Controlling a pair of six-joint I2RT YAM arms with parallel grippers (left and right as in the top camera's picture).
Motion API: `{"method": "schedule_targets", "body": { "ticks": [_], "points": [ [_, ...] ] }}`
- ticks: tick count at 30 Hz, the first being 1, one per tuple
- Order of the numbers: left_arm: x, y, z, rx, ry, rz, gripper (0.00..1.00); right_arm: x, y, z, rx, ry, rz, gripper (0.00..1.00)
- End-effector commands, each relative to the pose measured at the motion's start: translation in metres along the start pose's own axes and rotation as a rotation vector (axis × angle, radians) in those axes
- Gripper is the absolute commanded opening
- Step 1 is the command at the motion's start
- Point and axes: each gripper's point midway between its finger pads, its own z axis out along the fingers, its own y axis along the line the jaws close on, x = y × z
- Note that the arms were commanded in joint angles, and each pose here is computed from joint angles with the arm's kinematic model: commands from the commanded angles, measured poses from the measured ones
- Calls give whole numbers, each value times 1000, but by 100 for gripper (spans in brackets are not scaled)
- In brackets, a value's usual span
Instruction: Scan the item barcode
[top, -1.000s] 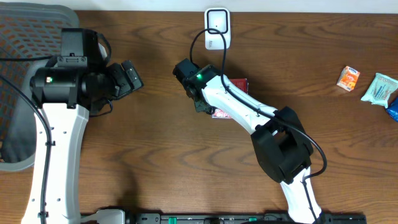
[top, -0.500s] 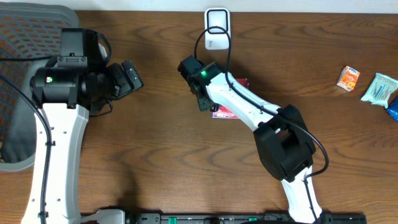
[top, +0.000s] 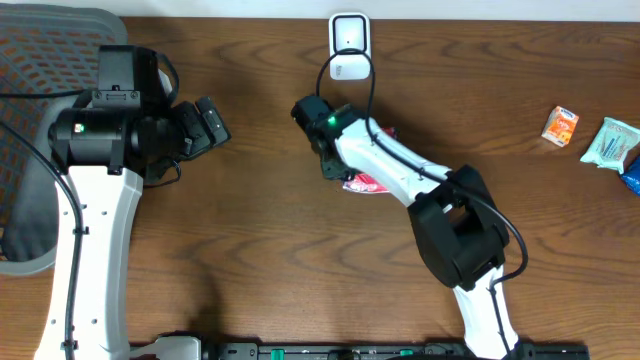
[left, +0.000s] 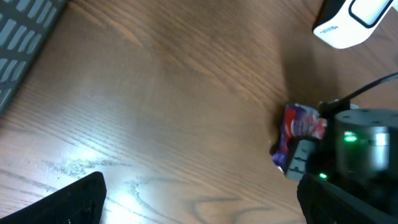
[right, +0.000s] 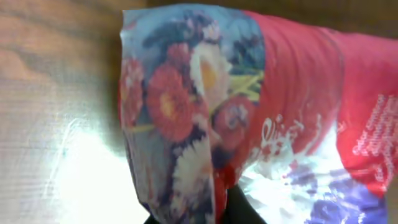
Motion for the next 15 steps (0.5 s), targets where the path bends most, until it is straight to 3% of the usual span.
{"method": "schedule_targets", "body": {
  "ticks": [1,8,15],
  "points": [
    [-2,1,-2,-3,-9,7,98,-28,6,-35,-198,14,29,1],
    [-2,1,-2,-4,-9,7,98,-44,28,-94,-793,100,-61,1],
    [-2,1,-2,-3,-9,7,98,-33,20,-125,-1387,196,-5,1]
  ]
}}
